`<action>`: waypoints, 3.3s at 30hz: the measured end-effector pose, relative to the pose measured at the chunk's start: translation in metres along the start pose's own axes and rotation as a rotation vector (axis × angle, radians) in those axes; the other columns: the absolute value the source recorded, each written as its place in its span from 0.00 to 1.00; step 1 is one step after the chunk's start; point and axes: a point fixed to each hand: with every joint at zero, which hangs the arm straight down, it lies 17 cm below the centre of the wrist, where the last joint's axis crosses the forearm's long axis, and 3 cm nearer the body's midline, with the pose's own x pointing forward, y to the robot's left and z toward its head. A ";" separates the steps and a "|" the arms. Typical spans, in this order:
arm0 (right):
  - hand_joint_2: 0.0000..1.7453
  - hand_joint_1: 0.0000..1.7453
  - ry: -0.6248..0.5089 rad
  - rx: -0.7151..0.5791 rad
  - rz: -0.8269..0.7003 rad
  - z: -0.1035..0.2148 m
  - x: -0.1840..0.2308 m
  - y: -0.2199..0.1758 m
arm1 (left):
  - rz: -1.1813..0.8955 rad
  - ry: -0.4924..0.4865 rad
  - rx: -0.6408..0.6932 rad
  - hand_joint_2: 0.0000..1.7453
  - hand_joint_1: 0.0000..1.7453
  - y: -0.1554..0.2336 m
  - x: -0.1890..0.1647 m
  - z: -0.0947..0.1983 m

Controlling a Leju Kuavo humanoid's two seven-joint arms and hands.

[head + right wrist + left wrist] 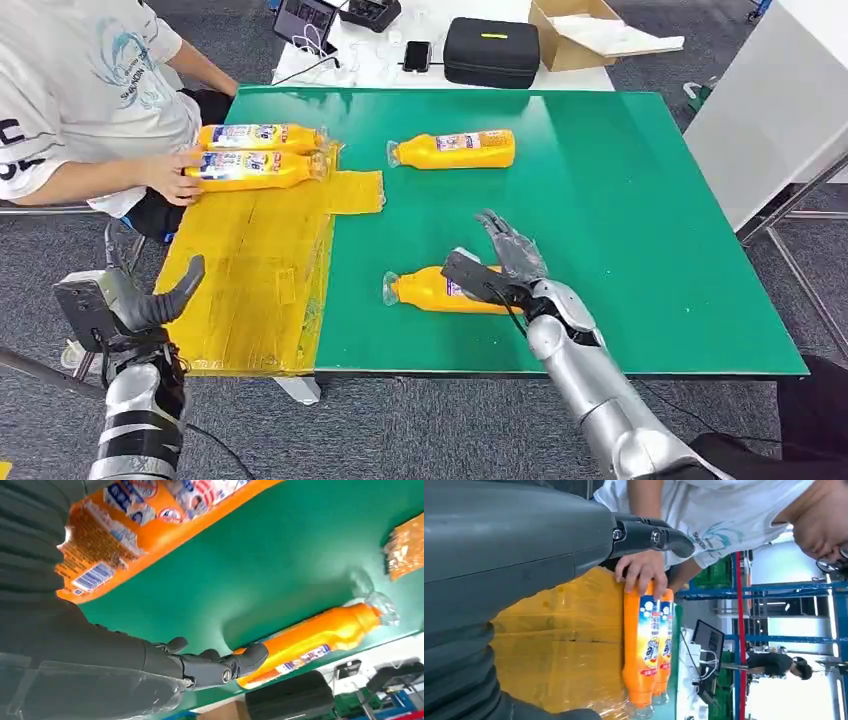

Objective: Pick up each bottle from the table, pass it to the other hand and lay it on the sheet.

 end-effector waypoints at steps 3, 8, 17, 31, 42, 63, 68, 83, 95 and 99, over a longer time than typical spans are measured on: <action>1.00 0.00 0.009 0.006 0.006 -0.001 -0.005 0.000 | 0.001 0.002 0.002 1.00 0.00 0.000 0.000 0.000; 1.00 0.00 0.021 0.012 0.012 -0.002 -0.011 0.000 | 0.004 0.003 0.004 1.00 0.00 -0.002 -0.001 0.001; 1.00 0.00 0.022 0.069 -0.010 -0.001 -0.014 0.010 | -0.010 0.010 -0.013 1.00 0.00 -0.006 -0.004 0.003; 1.00 0.00 -0.071 0.419 -0.041 0.006 -0.001 0.064 | -0.004 0.051 -0.067 1.00 0.00 -0.031 -0.018 -0.004; 1.00 0.00 -0.085 0.540 0.022 0.013 -0.007 0.077 | 0.011 0.042 -0.120 1.00 0.00 -0.056 -0.013 -0.007; 1.00 0.82 0.025 0.629 0.327 0.027 -0.064 0.078 | 0.050 0.097 -0.129 1.00 0.00 -0.059 -0.029 0.004; 1.00 1.00 0.047 0.602 0.383 0.026 -0.071 0.077 | 0.048 0.110 -0.128 1.00 0.00 -0.058 -0.033 0.008; 1.00 1.00 -0.034 0.316 0.219 0.022 -0.039 0.065 | 0.055 0.142 -0.127 1.00 0.00 -0.056 -0.041 0.024; 1.00 1.00 -0.277 -0.541 0.084 0.067 0.074 -0.070 | 0.380 0.268 -0.203 1.00 0.00 -0.085 -0.036 0.053; 1.00 1.00 -0.361 -0.711 0.070 0.093 0.096 -0.099 | 0.585 0.280 -0.302 1.00 0.00 -0.120 -0.012 0.058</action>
